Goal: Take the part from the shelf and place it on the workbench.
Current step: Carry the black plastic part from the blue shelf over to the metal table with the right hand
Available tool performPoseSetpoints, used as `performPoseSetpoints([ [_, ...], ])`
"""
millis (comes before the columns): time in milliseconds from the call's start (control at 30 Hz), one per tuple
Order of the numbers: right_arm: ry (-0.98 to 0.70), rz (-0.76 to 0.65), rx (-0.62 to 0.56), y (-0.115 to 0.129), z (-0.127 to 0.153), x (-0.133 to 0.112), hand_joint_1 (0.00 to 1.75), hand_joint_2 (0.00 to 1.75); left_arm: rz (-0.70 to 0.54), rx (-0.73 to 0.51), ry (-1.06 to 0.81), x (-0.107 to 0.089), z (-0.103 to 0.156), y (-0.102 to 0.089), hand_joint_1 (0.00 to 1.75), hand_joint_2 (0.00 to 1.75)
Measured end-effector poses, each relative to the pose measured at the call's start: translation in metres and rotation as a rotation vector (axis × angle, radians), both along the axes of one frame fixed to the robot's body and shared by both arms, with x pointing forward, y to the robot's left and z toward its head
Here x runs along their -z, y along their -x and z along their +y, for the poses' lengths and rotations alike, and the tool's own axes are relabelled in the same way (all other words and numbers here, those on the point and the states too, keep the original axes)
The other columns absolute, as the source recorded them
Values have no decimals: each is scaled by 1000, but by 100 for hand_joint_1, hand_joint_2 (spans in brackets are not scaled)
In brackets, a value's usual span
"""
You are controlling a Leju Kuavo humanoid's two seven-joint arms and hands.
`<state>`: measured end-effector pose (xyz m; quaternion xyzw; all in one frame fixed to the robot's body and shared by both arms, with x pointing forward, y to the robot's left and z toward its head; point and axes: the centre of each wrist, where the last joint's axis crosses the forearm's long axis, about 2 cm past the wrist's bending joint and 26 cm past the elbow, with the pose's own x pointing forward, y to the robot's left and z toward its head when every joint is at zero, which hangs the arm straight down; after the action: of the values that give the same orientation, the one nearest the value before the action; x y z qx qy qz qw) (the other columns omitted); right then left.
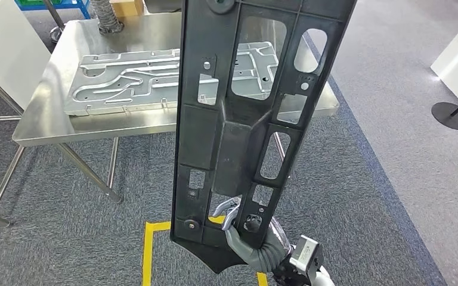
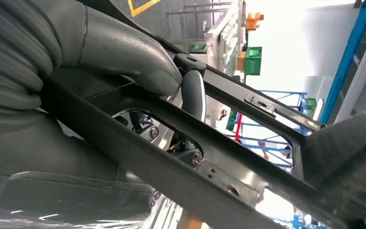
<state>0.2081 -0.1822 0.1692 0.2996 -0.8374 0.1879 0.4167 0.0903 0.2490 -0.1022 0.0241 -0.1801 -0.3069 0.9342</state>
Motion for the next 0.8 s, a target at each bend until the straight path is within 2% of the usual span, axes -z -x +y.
performPoseSetpoints([
  [800, -1, 1, 9, 1, -1, 0, 175, 175, 5, 16, -7, 0, -1, -2, 0, 175],
])
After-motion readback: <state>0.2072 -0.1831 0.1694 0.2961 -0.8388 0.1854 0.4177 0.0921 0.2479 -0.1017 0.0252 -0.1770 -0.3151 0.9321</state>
